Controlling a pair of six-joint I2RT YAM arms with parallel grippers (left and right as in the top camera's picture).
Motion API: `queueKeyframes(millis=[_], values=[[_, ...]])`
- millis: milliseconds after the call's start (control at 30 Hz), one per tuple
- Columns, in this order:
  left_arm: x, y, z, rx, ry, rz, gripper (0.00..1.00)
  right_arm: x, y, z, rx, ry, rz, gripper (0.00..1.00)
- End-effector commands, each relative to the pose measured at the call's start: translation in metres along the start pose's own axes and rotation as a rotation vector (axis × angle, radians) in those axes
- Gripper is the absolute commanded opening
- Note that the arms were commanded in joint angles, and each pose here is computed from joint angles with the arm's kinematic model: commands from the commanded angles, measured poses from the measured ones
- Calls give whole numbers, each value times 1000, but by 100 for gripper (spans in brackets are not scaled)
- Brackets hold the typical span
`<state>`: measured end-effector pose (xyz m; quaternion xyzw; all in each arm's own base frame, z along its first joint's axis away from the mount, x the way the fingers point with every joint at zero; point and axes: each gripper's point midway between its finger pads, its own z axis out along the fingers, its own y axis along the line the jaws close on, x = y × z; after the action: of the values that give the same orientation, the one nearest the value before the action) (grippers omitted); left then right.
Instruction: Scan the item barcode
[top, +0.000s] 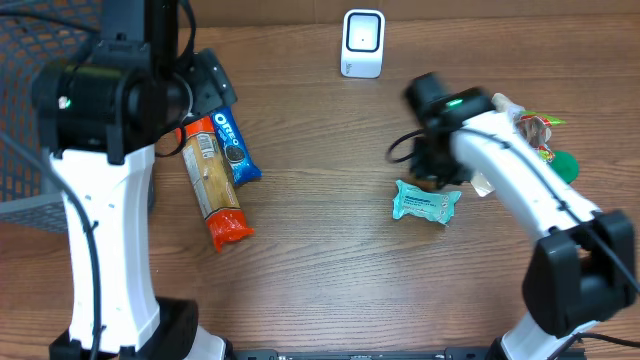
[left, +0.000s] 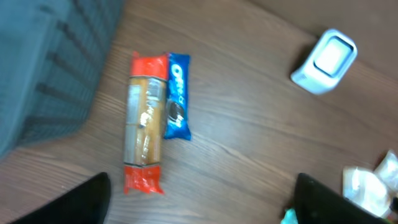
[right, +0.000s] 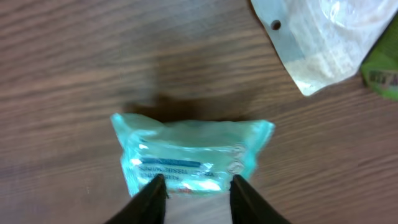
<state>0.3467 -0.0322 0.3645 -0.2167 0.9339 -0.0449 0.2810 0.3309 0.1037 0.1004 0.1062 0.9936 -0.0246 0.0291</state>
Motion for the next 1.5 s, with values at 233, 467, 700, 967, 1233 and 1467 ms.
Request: queueKeyframes(millis=[233,467,700,967,1233,1467], values=[[41,-67,60,82,209,251,73,5,-27,-11,-533,158,-47,28],[62,-103,91,118,268,314,74,21,-57,8,-553,67,-13,35],[85,-129,125,112,329,371,76,24,-56,46,-555,-28,-37,41],[104,-133,160,76,410,388,77,32,-42,66,-651,-84,-82,47],[117,-137,181,57,451,409,78,33,-30,72,-742,-115,-47,50],[122,-137,190,47,466,415,77,39,-30,84,-751,-119,14,49]])
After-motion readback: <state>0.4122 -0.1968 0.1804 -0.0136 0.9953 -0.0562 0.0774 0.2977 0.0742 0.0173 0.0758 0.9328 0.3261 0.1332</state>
